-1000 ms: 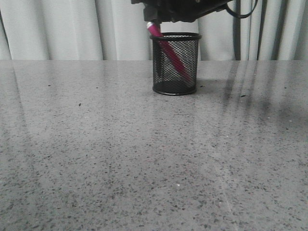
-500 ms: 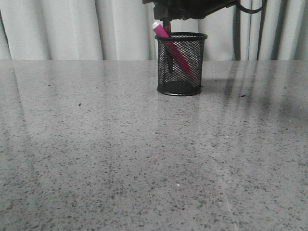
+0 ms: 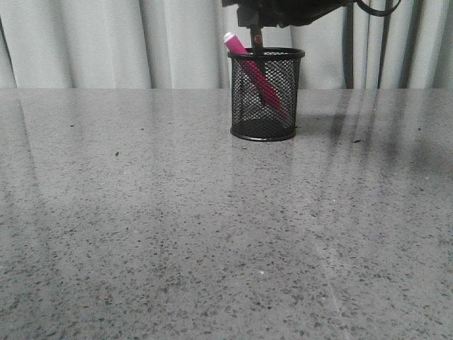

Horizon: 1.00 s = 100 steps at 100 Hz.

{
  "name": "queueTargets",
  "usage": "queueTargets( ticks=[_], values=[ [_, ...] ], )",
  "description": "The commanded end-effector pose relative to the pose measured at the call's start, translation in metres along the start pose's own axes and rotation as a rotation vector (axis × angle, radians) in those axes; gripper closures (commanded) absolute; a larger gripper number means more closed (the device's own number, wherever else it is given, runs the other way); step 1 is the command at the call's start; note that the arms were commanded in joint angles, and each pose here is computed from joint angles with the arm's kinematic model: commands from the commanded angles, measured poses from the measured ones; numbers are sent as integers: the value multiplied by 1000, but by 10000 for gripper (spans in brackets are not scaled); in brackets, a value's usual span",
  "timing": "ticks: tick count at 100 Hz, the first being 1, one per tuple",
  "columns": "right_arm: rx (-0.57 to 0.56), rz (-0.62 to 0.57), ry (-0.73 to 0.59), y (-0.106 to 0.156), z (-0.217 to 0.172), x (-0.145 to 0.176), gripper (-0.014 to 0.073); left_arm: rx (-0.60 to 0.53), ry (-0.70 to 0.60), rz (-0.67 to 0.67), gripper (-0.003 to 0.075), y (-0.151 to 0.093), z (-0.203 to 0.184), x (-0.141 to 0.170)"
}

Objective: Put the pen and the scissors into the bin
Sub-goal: 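Lower the scissors blades-first into the mesh cup with the right gripper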

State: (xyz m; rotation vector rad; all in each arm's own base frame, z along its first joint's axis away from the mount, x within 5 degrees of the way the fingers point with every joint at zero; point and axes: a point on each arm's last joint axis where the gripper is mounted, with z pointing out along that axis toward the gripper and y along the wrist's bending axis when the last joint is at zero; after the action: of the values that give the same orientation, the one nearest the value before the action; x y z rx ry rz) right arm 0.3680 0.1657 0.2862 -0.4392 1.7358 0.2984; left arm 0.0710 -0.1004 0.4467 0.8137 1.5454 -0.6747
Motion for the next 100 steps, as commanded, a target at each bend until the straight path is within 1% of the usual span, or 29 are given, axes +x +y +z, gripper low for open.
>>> queueTargets(
  ticks=[1,22,31,52,57,61,66,81,86,93,100],
  values=[
    [4,-21,-141,-3,-16,-33,668,12,-106,-7,397,-1,-4,-15],
    [-5,-18,-109,-1,-18,-11,668,10,-106,-5,397,-1,-4,-15],
    [-2,4,-94,-1,-19,-2,668,10,-106,-5,397,-1,-4,-15],
    [3,16,-83,-2,-19,1,666,10,-106,-5,397,-1,-4,-15],
    [4,18,-87,-2,-19,1,648,10,-106,-5,397,-1,-4,-15],
    [5,22,-88,-2,-19,1,613,10,-106,-5,397,-1,-4,-15],
    [9,33,-88,-2,-19,1,548,10,-106,-5,397,-1,-4,-15],
    [17,56,-100,-3,-20,-1,260,3,-99,7,397,0,-4,-14],
    [17,56,-112,-3,-24,-5,192,1,-95,10,397,0,-4,-14],
    [17,54,-151,-3,-31,-16,146,-1,-93,13,397,0,-4,-13],
    [16,52,-206,-3,-41,-30,146,-4,-93,17,398,0,-4,-13]
  ],
)
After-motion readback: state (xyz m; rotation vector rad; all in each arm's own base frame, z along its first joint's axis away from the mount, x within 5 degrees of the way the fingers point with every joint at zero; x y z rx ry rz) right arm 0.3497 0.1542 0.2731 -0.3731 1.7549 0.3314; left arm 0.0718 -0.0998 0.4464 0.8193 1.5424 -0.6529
